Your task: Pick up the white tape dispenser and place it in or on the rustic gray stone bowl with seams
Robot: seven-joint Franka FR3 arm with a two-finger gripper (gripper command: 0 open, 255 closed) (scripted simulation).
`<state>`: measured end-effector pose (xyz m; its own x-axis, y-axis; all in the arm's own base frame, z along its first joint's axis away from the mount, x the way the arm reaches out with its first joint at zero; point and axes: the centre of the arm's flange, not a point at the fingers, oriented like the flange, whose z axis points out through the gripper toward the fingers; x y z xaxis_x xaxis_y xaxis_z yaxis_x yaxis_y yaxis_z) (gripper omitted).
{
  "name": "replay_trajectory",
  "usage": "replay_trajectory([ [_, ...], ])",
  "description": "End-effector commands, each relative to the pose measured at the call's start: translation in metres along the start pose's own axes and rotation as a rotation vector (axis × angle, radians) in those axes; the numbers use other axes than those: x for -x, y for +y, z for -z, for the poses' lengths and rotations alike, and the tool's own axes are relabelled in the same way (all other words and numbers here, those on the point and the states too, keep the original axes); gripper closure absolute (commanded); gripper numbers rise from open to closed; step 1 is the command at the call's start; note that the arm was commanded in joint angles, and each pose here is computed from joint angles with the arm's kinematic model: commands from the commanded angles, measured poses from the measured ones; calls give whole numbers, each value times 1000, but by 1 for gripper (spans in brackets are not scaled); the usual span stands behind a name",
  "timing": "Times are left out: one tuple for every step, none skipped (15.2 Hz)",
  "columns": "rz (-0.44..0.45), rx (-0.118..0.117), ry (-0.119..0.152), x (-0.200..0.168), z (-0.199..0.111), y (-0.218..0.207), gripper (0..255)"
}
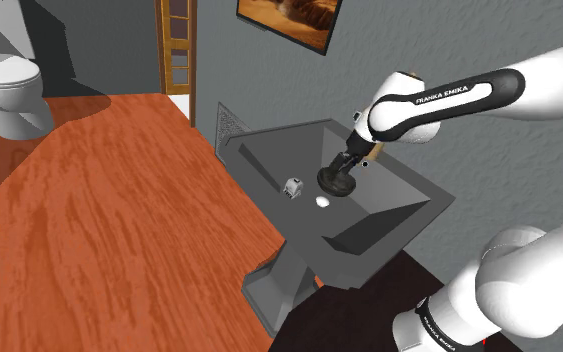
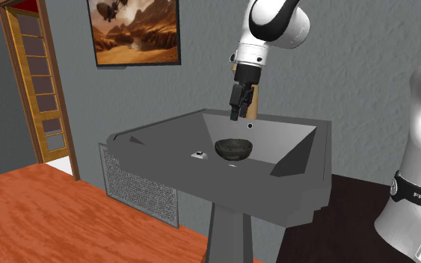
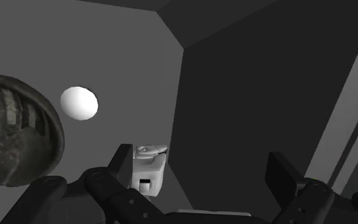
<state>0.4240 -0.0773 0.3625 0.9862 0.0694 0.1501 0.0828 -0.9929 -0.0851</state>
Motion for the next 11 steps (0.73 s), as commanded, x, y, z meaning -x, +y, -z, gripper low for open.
replay_trajectory([
  [7, -2, 17, -14, -18, 12, 0],
  [10, -5, 23, -19, -29, 16, 0],
  [13, -7, 29, -24, -40, 20, 0],
  [16, -9, 36, -30, -51, 25, 0],
  [20, -12, 42, -35, -61, 29, 0],
  [23, -14, 49, -41, -72, 33, 0],
  [26, -17, 55, -47, -83, 38, 0],
  [29, -19, 61, -53, -94, 42, 0],
  [33, -21, 68, -59, -104, 46, 0],
  [36, -24, 74, -65, -115, 50, 0],
  [39, -26, 81, -71, -126, 54, 0],
])
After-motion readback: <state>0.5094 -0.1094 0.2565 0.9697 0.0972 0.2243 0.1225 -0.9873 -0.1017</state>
